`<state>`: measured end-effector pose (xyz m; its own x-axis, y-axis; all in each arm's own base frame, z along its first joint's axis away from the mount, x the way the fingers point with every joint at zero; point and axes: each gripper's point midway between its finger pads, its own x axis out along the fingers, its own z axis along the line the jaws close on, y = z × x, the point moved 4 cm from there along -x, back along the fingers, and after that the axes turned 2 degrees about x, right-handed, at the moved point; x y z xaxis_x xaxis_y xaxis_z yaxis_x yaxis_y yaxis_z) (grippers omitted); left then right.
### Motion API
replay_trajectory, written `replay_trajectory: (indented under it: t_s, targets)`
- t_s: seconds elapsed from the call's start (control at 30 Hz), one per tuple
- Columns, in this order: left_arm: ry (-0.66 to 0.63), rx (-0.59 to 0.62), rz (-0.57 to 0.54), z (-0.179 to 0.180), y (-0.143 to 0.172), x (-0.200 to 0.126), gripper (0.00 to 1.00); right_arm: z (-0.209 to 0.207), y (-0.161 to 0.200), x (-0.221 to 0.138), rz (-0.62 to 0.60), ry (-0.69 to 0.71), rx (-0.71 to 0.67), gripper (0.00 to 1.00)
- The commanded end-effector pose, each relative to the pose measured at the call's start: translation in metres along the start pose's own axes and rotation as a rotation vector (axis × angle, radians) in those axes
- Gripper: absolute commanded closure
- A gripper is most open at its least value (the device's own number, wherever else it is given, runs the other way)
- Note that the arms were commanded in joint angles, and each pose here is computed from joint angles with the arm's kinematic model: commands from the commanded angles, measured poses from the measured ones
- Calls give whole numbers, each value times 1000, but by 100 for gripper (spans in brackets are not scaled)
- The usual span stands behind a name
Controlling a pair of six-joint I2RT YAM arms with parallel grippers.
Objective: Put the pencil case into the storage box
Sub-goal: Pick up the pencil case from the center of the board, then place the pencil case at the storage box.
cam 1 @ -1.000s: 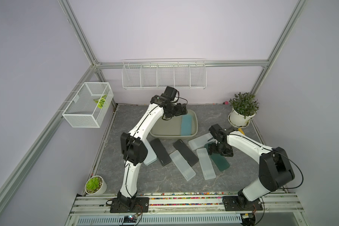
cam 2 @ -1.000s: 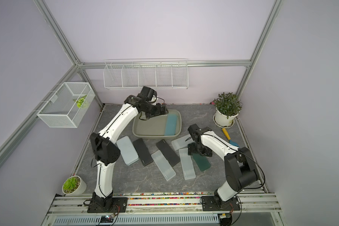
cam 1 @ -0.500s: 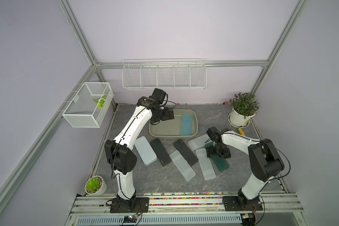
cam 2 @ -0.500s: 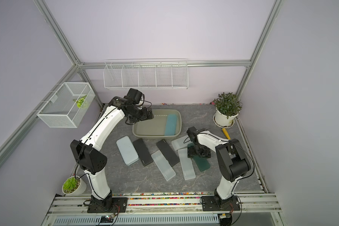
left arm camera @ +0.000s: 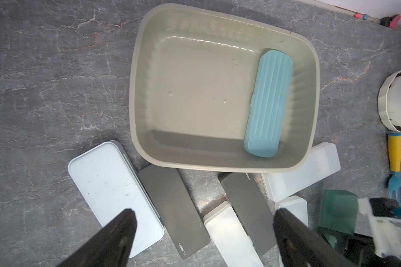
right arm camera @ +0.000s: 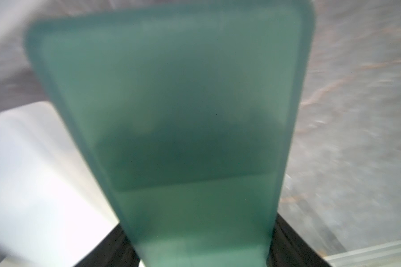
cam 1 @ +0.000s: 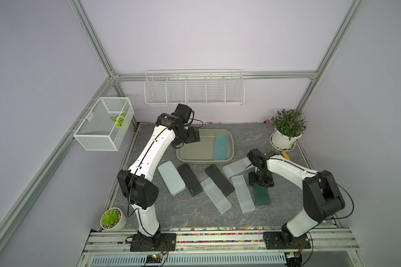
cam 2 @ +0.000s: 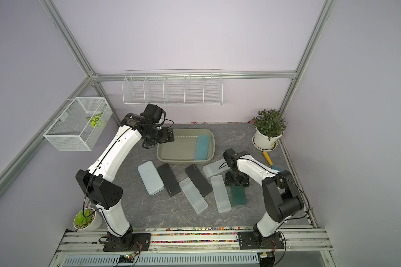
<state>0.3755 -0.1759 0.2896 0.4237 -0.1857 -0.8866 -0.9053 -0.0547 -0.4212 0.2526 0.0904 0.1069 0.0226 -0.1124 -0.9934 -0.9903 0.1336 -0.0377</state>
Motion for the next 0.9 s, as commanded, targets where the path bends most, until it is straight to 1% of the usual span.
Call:
replay_trajectory:
  t_s: [0.0,0.1,0.17,0.23,0.33,0.47,0.57,0.73,0.8,0.87]
  targets:
    - [-33,-14,-28,16,1,-19,3,-11,-7,-54,-94,-5,47,46]
    - [-44,-66,-48,32,2,-24,3,9,-21,-85,-158,-137,38,48]
    - [-48,-104,-65,43,2,-28,3,32,-36,-103,-210,-231,27,49]
    - [-52,-129,-78,52,4,-31,4,58,-52,-115,-239,-284,0,49]
    - [-61,-151,-100,64,7,-36,4,104,-78,-124,-255,-338,-47,49]
    - [-70,-176,-111,77,14,-43,4,162,-113,-122,-267,-401,-73,48]
    - [-76,-186,-124,84,22,-51,4,197,-136,-116,-274,-447,-74,48]
    - [-106,-209,-134,97,41,-61,4,241,-170,-106,-283,-526,-57,48]
    - [-110,-216,-141,101,48,-64,4,256,-178,-102,-298,-557,-66,48]
    - [-114,-222,-146,105,55,-63,4,268,-185,-92,-303,-586,-43,48]
